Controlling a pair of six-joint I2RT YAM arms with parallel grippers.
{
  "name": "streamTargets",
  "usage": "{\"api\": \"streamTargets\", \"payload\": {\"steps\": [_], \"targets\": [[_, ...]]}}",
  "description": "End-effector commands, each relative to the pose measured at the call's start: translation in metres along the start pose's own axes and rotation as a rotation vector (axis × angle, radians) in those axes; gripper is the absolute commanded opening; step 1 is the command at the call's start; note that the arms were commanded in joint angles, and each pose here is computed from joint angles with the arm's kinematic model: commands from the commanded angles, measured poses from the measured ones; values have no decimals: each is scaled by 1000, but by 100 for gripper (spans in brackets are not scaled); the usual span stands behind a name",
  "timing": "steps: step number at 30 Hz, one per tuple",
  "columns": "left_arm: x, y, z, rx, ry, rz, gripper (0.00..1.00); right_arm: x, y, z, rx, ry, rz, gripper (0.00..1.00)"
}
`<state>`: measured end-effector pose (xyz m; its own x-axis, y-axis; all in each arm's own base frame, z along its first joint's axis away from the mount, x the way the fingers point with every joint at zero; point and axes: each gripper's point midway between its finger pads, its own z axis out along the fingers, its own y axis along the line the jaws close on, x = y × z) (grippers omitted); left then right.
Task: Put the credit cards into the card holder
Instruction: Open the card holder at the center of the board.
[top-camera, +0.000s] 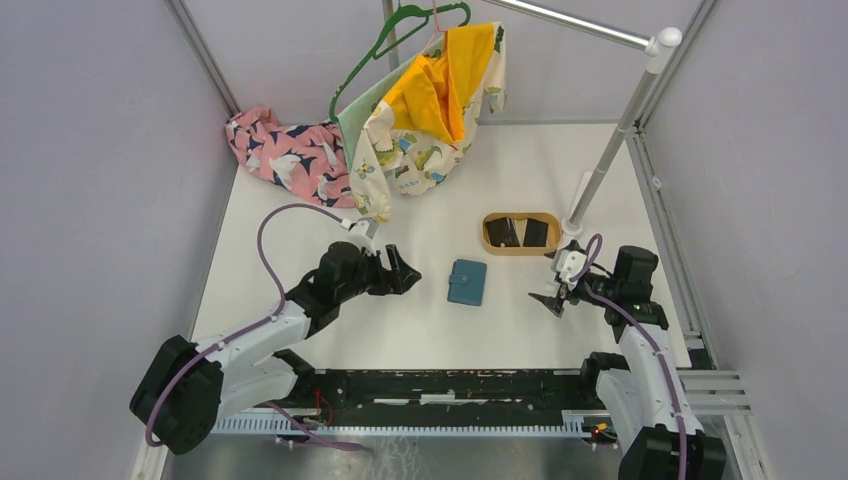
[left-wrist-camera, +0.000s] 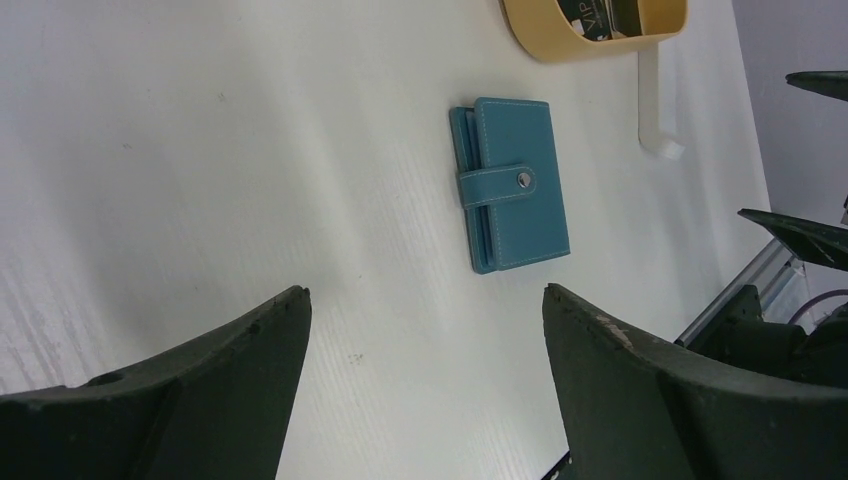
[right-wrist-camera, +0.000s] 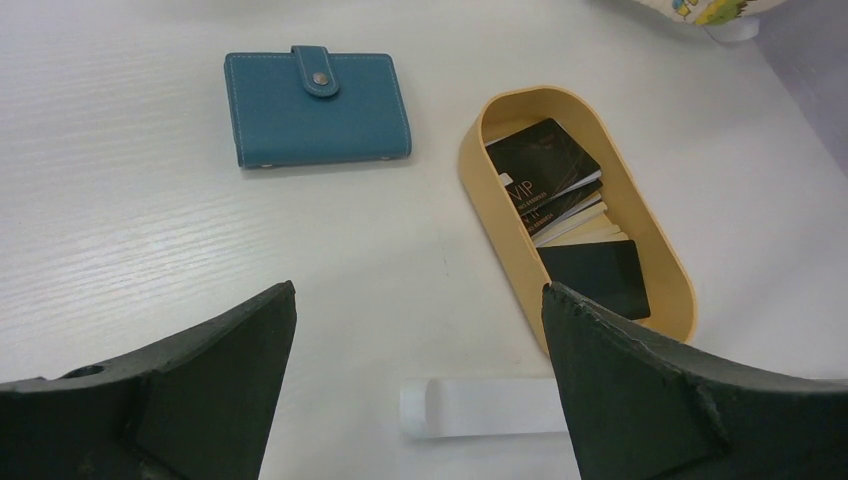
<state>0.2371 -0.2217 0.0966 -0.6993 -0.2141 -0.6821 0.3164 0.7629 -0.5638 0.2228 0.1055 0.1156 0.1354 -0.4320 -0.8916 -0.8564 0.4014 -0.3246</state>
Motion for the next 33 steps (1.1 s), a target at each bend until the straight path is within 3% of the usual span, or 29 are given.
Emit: {"api": "streamTargets", "payload": {"steps": [1, 11, 23, 28, 33], "targets": [[-18, -8, -4, 40, -104, 17, 91, -9, -3, -2, -6, -59, -37, 98], [-9, -19, -6, 103, -75, -10, 90, -16, 0, -4, -10, -83, -41, 98], [-1, 8, 5, -177, -17, 148, 78, -24, 2, -8, -22, -74, -52, 98], [8, 14, 28, -256, 97, 219, 72, -23, 2, -8, -24, -62, -46, 98], [19, -18, 66, -138, 175, 237, 67, -20, 3, -5, -38, -44, -29, 98]]}}
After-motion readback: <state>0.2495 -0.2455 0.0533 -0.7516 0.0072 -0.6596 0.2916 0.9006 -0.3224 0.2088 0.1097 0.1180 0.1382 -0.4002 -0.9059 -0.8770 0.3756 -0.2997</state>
